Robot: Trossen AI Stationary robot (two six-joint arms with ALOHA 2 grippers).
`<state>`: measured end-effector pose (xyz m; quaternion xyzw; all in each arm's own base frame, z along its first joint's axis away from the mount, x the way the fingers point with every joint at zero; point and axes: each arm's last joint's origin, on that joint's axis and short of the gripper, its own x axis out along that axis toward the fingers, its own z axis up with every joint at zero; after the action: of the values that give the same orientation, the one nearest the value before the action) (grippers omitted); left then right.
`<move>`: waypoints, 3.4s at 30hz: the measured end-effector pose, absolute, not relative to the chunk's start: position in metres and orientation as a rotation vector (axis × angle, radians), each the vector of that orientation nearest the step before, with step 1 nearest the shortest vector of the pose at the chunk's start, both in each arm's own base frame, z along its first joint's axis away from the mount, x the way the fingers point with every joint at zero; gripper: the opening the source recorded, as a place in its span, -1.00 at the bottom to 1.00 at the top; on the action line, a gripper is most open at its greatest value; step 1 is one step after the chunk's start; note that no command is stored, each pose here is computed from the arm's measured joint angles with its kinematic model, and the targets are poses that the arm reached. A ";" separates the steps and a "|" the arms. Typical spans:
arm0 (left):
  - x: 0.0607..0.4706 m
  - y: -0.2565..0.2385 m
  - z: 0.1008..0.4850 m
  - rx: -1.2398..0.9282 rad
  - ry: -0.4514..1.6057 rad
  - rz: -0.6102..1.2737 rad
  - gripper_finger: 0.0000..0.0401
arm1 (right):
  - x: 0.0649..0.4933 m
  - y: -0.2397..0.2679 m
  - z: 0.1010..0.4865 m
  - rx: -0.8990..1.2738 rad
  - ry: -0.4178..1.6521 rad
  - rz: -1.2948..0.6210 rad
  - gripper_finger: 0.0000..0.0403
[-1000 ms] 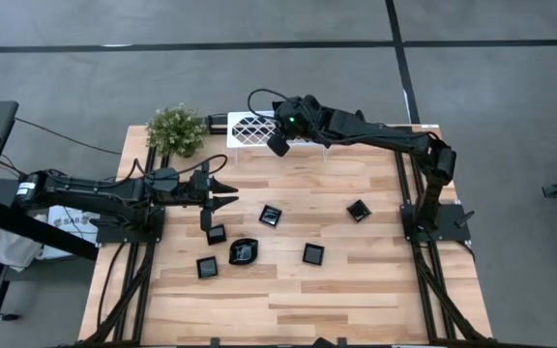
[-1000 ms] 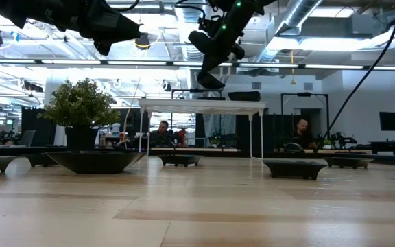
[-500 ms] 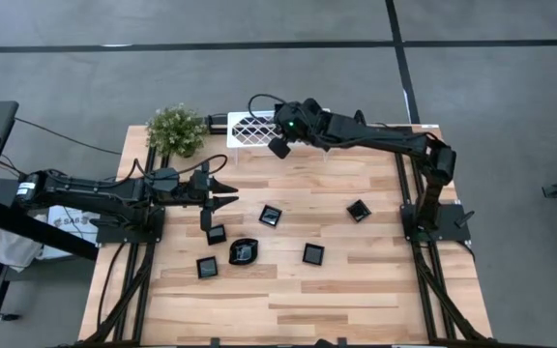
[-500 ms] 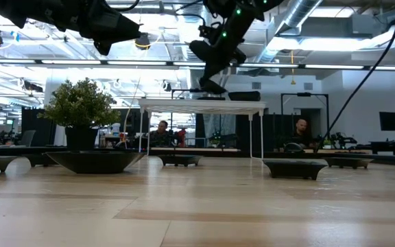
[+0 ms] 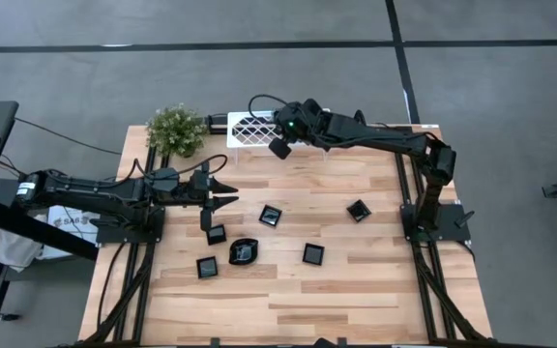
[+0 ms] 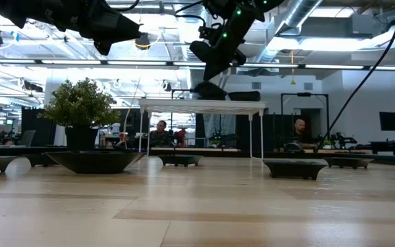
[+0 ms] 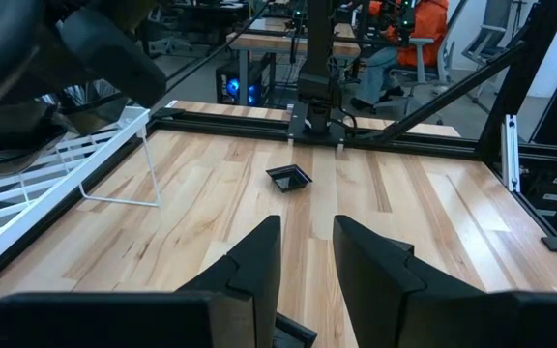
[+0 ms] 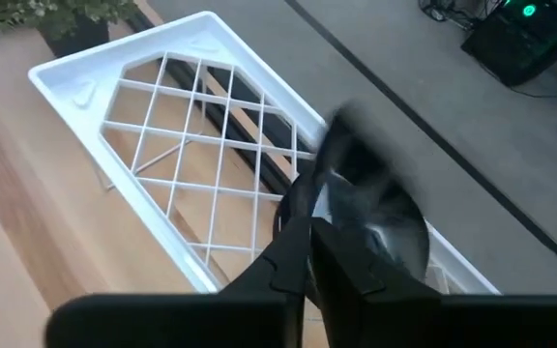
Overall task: Pick & Place Mini shaped plates
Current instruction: Stack the black leaf-shaped plate on top of the black leaf-shaped plate on the shelf
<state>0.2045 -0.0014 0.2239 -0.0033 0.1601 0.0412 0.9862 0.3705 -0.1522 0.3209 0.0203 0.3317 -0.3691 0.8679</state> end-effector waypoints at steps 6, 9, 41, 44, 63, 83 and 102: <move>0.204 -0.001 0.224 -0.007 0.322 0.082 -0.51 | 0.370 -0.152 0.321 0.042 0.698 -0.771 -0.72; 0.204 -0.001 0.224 -0.007 0.322 0.083 -0.51 | 0.370 -0.152 0.320 0.041 0.703 -0.771 -0.65; 0.203 -0.030 0.226 0.110 0.293 -0.073 -0.51 | 0.399 -0.001 0.335 -0.581 0.673 -0.749 -0.63; 0.205 -0.032 0.225 0.113 0.288 -0.083 -0.51 | 0.398 0.007 0.334 -0.595 0.681 -0.725 -0.63; 0.250 -0.025 0.186 0.115 0.447 -0.023 -0.51 | 0.316 0.009 0.328 -0.393 0.675 -0.771 -0.63; 0.268 -0.073 0.132 0.123 0.791 -0.018 -0.51 | 0.269 0.061 0.218 -0.318 0.561 -0.604 -0.63; 0.260 -0.075 0.118 -0.112 0.943 -0.022 -0.51 | 0.273 0.074 0.220 -0.297 0.558 -0.502 -0.63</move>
<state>0.2601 -0.0751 0.1185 -0.0540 0.4539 -0.0108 0.8893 0.2729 0.0737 0.2199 -0.1443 0.2717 -0.2443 0.9196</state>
